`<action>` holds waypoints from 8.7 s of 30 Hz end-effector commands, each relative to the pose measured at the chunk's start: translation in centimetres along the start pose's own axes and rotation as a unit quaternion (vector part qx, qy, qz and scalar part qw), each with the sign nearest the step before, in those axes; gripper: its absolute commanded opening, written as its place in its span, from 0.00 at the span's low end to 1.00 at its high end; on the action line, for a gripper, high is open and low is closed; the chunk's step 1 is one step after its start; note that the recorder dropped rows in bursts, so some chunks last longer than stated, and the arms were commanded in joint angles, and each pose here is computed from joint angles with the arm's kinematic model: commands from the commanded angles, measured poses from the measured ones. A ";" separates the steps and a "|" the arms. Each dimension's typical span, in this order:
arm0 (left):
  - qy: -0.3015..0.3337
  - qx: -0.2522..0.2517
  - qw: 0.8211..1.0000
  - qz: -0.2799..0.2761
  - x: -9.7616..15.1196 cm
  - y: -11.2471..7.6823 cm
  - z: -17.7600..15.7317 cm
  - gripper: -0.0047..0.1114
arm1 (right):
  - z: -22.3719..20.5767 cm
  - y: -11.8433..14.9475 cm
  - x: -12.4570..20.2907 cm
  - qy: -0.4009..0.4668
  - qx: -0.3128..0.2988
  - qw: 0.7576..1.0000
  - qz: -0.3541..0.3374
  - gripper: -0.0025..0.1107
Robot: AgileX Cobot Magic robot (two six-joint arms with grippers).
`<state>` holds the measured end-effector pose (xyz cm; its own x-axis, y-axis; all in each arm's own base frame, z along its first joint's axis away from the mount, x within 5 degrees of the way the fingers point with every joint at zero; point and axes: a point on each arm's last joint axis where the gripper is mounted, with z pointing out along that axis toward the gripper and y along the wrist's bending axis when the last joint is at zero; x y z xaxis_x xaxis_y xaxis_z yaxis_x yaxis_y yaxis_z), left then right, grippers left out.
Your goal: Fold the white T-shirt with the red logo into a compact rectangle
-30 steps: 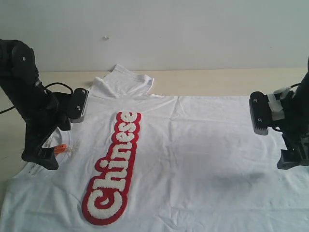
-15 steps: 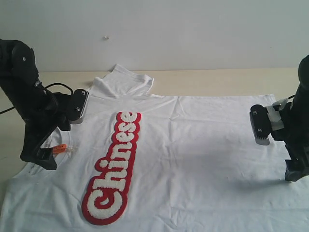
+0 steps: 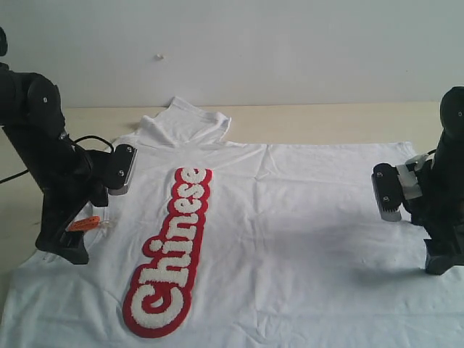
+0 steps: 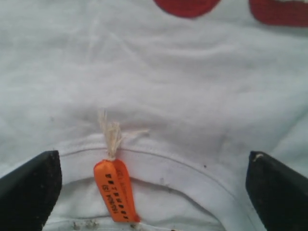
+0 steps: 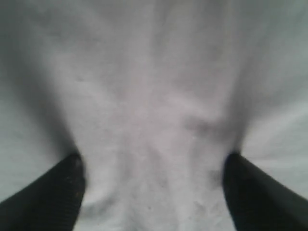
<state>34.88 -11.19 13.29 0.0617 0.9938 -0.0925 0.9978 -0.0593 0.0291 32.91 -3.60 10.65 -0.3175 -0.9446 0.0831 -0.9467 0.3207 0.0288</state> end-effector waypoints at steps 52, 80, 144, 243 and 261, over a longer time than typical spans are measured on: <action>-0.010 -0.188 0.982 -0.006 1.9 -0.4 -14.6 0.05 | -15.5 0.2 1.3 -0.065 0.225 0.971 0.041 0.02; -0.097 -0.237 0.966 -0.046 1.5 -11.3 -27.3 0.04 | -24.4 9.8 1.9 -0.211 0.202 0.952 0.095 0.02; -0.045 -0.204 0.923 -0.322 5.0 -4.4 -7.9 0.04 | -8.8 4.0 -3.2 -0.111 0.250 0.938 0.211 0.02; -0.131 -0.064 0.845 -0.514 2.6 -3.5 -2.1 0.04 | 1.1 -0.3 -7.4 -0.223 0.135 0.838 0.479 0.02; -0.115 0.065 0.902 -0.412 -1.0 -8.6 -6.8 0.04 | -2.2 -2.3 -7.9 -0.259 0.174 0.832 0.459 0.02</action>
<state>27.57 -10.05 18.43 -0.7236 0.6450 -0.2459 0.6898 0.6888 -0.2229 37.49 3.34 11.41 -0.8256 -0.2284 -0.5159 -0.2109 0.9730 -0.0932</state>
